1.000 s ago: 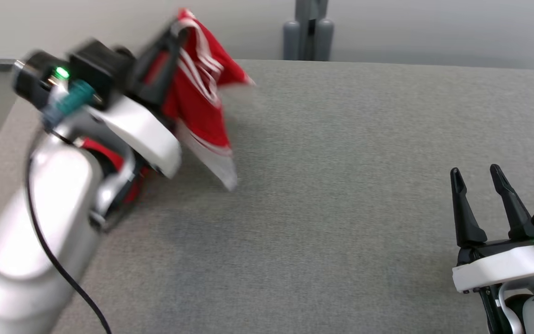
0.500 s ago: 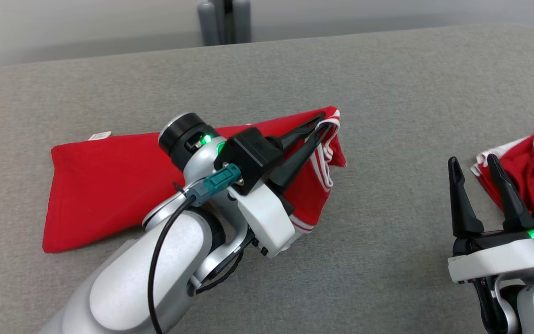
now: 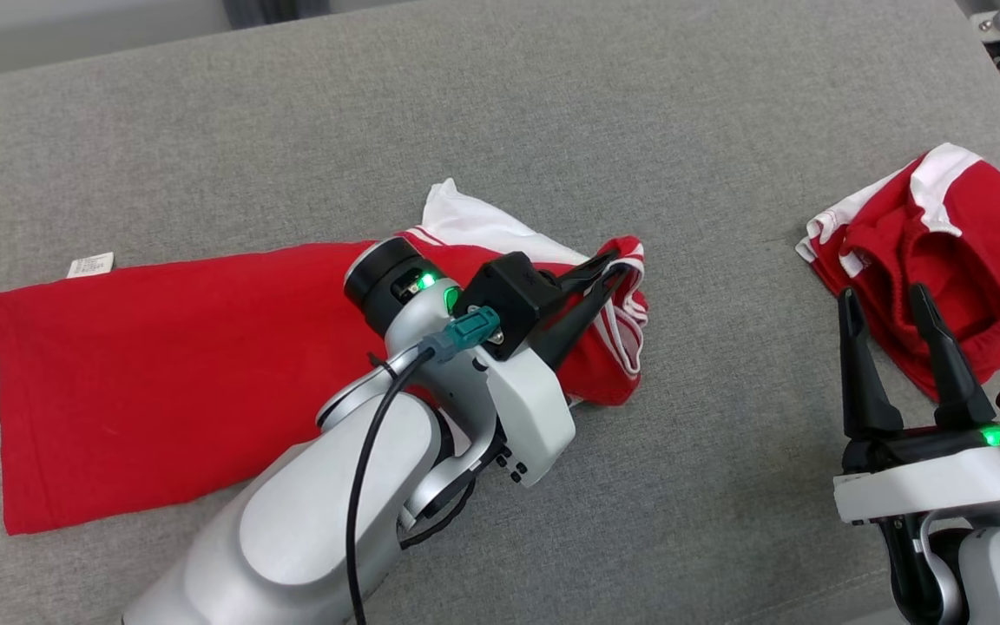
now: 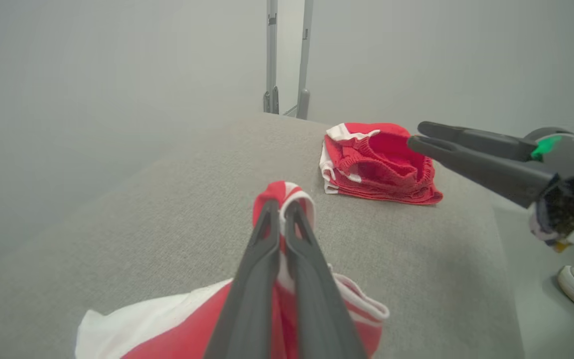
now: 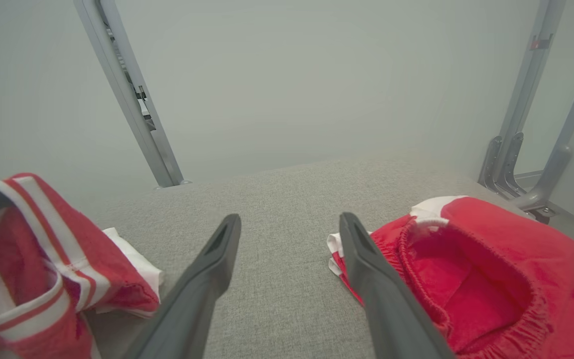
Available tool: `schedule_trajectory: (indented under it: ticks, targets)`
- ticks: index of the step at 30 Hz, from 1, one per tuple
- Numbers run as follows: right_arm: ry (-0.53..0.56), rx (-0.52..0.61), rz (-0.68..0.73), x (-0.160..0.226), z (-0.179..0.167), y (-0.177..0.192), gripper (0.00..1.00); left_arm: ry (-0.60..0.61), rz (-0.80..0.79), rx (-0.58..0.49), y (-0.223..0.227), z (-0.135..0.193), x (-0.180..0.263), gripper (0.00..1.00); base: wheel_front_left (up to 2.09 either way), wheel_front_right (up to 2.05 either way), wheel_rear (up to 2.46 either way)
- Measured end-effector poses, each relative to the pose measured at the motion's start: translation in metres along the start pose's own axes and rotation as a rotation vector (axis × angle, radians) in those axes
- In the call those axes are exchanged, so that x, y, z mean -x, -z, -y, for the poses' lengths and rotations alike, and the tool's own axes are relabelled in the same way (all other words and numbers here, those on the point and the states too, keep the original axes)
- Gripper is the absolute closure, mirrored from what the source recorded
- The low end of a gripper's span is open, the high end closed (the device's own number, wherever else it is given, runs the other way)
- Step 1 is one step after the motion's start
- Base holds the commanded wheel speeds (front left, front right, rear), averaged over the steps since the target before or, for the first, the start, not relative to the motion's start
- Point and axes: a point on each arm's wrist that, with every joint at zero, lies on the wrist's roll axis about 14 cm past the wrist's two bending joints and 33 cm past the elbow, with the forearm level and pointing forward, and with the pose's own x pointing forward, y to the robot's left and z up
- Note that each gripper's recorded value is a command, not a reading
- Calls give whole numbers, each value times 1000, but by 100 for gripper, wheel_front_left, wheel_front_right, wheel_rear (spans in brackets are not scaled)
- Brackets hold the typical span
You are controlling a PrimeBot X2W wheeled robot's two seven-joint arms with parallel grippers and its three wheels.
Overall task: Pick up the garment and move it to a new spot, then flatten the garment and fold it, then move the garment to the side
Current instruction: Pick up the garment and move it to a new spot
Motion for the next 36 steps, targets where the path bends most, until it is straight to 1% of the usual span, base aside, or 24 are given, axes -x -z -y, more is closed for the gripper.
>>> schedule_trajectory:
  ticks: [5, 6, 7, 14, 18, 22, 28, 36]
  targets:
    - [4, 2, -15, -5, 2, 8, 0, 25, -48, 33, 30, 4, -5, 99, 0, 0, 0]
    - [-1, 1, -14, -7, 0, 8, 0, 26, -48, 36, 32, 4, -4, 59, 0, 0, 0]
    - [-4, 2, -13, -9, -1, 8, 0, 31, -51, 40, 34, 6, -4, 0, 0, 0, 0]
    - [-47, 12, -5, -18, -15, 6, 0, 34, -28, 78, 30, 11, 12, 0, 0, 0, 0]
    - [-72, 15, 5, -21, -24, 2, 0, -26, 0, 81, 21, -4, 31, 0, 0, 0, 0]
    - [-93, 15, 16, -23, -32, -4, 0, -157, 53, 86, 9, -31, 57, 0, 0, 0, 0]
    - [-138, 21, 27, -24, -48, -11, 0, -396, 150, 82, -12, -78, 104, 0, 0, 0, 0]
    - [-188, 36, 39, -21, -66, -22, 0, -685, 294, 69, -39, -126, 177, 0, 0, 0, 0]
